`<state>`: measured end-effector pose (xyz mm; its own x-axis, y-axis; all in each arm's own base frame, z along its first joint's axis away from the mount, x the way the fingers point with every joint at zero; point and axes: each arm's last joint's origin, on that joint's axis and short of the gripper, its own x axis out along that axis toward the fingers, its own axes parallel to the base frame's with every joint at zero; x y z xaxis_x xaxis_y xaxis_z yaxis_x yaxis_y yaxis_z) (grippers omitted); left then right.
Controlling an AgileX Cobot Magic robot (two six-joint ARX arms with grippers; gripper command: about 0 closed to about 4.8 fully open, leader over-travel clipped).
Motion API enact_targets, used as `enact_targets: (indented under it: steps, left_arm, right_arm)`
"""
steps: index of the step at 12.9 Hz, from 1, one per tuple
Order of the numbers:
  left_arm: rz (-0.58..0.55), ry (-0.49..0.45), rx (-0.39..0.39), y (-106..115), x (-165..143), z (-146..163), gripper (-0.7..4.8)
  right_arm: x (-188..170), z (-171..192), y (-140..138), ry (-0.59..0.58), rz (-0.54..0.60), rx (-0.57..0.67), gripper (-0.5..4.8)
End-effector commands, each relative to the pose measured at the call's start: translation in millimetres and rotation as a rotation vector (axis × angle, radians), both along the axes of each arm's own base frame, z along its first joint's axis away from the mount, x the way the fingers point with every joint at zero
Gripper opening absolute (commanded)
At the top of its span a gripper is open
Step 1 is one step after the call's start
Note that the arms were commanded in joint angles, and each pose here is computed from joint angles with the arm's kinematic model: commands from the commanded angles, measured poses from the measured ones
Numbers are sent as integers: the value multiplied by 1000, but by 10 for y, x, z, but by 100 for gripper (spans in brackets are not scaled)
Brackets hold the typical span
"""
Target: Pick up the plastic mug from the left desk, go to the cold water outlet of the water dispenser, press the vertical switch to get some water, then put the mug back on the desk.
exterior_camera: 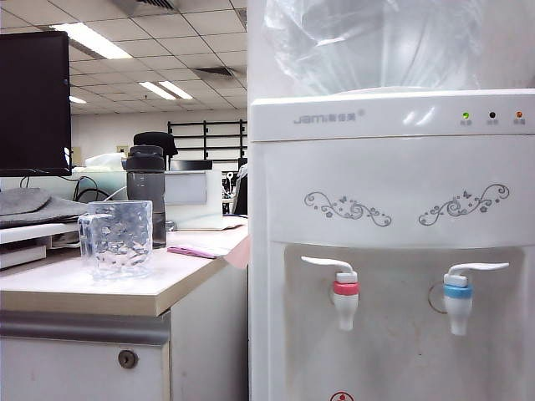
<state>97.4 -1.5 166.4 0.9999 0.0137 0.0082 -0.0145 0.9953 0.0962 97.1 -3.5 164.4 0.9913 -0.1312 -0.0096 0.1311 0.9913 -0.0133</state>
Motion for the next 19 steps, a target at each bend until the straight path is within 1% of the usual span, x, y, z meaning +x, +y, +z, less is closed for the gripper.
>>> enact_targets:
  steps: [1, 5, 6, 7, 8, 10, 11, 12, 13, 14, 15, 16, 17, 19]
  left_arm:
    - [-4, -13, -3, -1, -1, 11, -6]
    - [-3, -13, -3, -1, -1, 11, -6]
    - [-5, -19, -32, -1, -1, 18, -6]
    - [-5, -25, -74, -1, -2, 27, -6]
    - [2, -40, -165, 3, -23, 116, -6]
    - [0, -94, -159, 4, -65, 291, -6]
    - [-3, -144, -161, 6, -114, 481, -6]
    - [-6, -153, -161, 5, -118, 587, -6]
    - [-30, -155, -164, -3, -83, 702, -6]
    - [-60, -159, -161, -13, -43, 759, -6]
    - [-90, -146, -188, -26, 74, 857, -6]
    - [-97, -129, -228, -30, 153, 882, -6]
    - [-119, -112, -237, -39, 220, 886, -6]
    - [-195, -60, -245, -116, 313, 861, -6]
  right_arm:
    - [0, 19, 0, -21, -3, 5, -1]
    - [-8, 64, 3, -35, 9, 20, -1]
    - [-40, 184, 10, -50, 34, 79, -1]
    - [-59, 232, 11, -44, 36, 115, -1]
    - [-164, 541, 15, -96, 54, 116, -1]
    - [-266, 770, 15, -98, 56, 115, -1]
    - [-331, 1025, 16, -137, 66, 114, -1]
    - [-330, 1198, 28, -142, 105, 112, -1]
    - [-265, 1384, 54, -120, 193, 109, -1]
    - [-203, 1482, 73, -108, 257, 107, -1]
    - [-83, 1676, 105, -102, 366, 102, -1]
    - [-6, 1793, 118, -102, 408, 100, -1]
    - [45, 1879, 127, -104, 431, 98, -1]
    - [154, 2010, 262, -96, 556, 103, -1]
